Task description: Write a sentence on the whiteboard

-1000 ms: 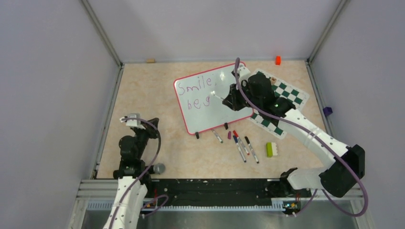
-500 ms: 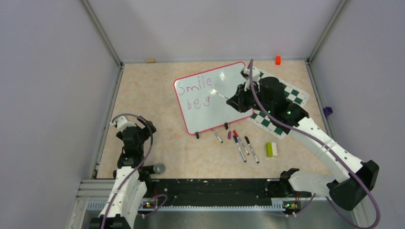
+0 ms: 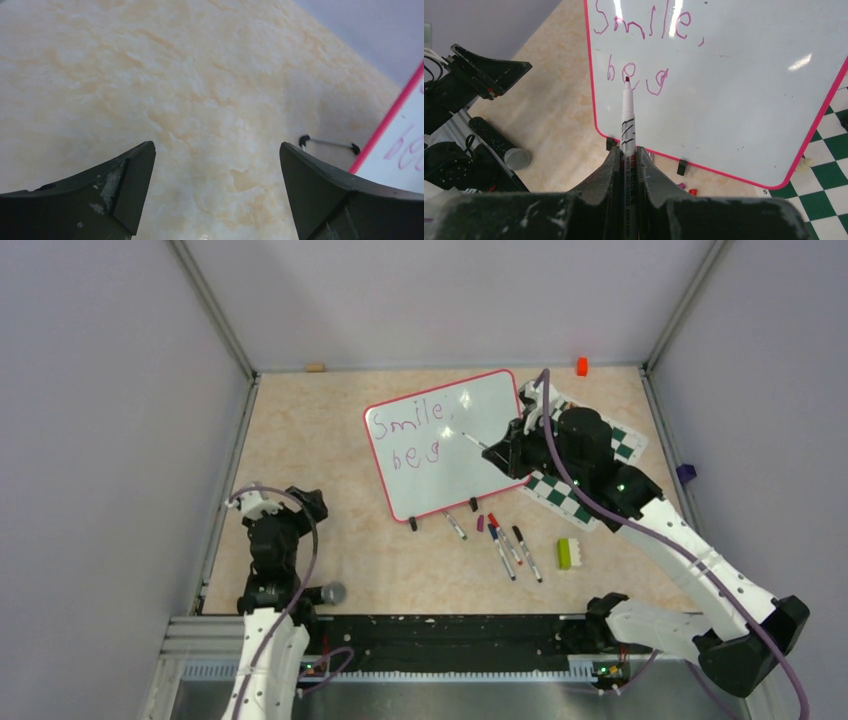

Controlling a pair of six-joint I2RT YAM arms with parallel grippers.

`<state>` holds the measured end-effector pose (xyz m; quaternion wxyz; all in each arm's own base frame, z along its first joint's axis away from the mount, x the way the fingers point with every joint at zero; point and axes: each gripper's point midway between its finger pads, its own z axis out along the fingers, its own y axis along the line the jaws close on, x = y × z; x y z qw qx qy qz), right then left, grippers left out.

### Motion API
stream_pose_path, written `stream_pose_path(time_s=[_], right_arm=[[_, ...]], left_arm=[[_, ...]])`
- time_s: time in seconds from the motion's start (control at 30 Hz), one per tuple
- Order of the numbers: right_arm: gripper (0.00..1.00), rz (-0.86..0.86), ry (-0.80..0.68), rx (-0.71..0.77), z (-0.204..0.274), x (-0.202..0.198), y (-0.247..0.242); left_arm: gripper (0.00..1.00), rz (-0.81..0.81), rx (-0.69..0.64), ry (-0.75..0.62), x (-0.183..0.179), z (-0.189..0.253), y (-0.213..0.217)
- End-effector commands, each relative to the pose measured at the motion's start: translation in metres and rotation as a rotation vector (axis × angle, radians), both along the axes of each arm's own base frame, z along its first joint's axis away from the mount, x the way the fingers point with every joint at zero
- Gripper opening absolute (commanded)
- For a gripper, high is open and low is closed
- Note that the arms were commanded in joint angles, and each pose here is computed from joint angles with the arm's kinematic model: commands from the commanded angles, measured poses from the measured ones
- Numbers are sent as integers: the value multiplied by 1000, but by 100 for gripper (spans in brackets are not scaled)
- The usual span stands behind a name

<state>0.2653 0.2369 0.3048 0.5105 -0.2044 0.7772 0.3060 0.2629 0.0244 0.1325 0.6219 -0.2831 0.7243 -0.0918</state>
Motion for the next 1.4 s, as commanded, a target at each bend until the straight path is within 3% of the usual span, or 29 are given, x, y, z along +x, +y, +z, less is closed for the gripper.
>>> stream_pose_path(time_s=[0.0, 0.23, 0.33, 0.5, 0.6, 0.63, 0.77, 0.93, 1.17, 1.3, 1.37], right_arm=[[0, -20, -20, 8, 7, -1, -5], [0, 6, -7, 3, 11, 2, 3], [0, 19, -6, 20, 15, 4, 8], [0, 74, 17, 58, 17, 2, 21], [0, 118, 46, 72, 17, 1, 31], [0, 134, 64, 80, 17, 1, 36], [0, 232, 155, 117, 22, -4, 57], [0, 259, 270, 54, 9, 0, 67], [0, 282, 362, -34, 0, 7, 73], [0, 292, 383, -56, -4, 7, 73], [0, 296, 386, -58, -4, 6, 73]], left_arm=[[99, -372, 4, -29, 8, 26, -60], [99, -485, -237, 171, 12, 22, -91], [100, -661, -293, 189, 3, 29, -117], [100, -579, -331, 87, 2, 53, -110], [100, -650, -304, -56, 4, 94, -117], [94, -697, -289, -125, 5, 110, -123], [75, -849, -98, -279, 6, 149, -144], [76, -968, 262, -383, 1, 171, -192], [73, -1038, 543, -550, 12, 180, -223], [69, -1284, 746, -645, -3, 163, -253], [66, -1281, 787, -630, 2, 158, -259]])
